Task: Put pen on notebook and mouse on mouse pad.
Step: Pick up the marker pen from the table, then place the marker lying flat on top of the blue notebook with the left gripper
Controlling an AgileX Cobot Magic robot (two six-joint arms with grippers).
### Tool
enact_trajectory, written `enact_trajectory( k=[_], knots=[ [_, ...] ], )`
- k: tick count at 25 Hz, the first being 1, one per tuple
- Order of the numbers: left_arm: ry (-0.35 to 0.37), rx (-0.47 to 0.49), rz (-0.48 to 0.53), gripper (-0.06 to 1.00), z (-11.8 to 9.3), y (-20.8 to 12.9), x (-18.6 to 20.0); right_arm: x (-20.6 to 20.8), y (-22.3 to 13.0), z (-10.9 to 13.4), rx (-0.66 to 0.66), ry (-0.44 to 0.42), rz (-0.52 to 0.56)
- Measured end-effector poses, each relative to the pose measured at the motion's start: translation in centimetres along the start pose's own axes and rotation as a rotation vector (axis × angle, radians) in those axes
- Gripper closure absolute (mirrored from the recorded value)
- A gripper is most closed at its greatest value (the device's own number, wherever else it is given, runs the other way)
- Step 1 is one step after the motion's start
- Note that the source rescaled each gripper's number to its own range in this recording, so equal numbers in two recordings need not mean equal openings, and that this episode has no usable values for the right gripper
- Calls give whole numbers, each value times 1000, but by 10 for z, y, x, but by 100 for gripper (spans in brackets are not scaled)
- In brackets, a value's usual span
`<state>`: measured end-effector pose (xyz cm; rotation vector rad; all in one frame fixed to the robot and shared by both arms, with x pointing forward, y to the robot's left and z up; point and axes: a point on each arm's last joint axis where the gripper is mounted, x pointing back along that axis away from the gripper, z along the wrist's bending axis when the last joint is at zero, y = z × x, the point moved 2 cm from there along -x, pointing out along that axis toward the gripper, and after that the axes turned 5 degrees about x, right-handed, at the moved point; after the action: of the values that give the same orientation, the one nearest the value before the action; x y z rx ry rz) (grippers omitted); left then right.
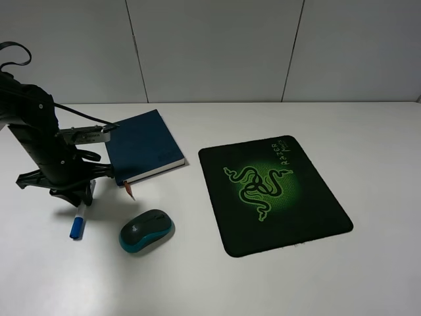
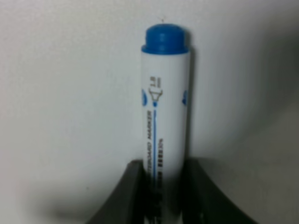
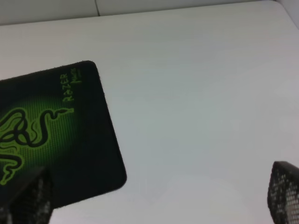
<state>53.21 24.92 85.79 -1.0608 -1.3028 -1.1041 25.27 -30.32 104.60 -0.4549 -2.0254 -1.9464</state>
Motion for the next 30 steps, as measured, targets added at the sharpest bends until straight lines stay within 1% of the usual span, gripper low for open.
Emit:
enact_trajectory(
  k=[5, 9, 17, 23, 26, 30],
  knots=[
    [17, 11, 45, 94, 0, -1, 4, 0, 0, 0, 0, 0, 0],
    [27, 14, 67, 94, 1, -1, 16, 0, 0, 0, 0, 0, 0],
    [22, 18, 51, 94, 6, -12, 65, 0, 0, 0, 0, 0, 0],
    [10, 22, 12, 94, 10, -21, 100, 0, 0, 0, 0, 0, 0],
    [5, 24, -1, 94, 9, -18, 115, 0, 0, 0, 0, 0, 0],
    [-11, 36, -43, 94, 5, -6, 136, 0, 0, 0, 0, 0, 0]
  ],
)
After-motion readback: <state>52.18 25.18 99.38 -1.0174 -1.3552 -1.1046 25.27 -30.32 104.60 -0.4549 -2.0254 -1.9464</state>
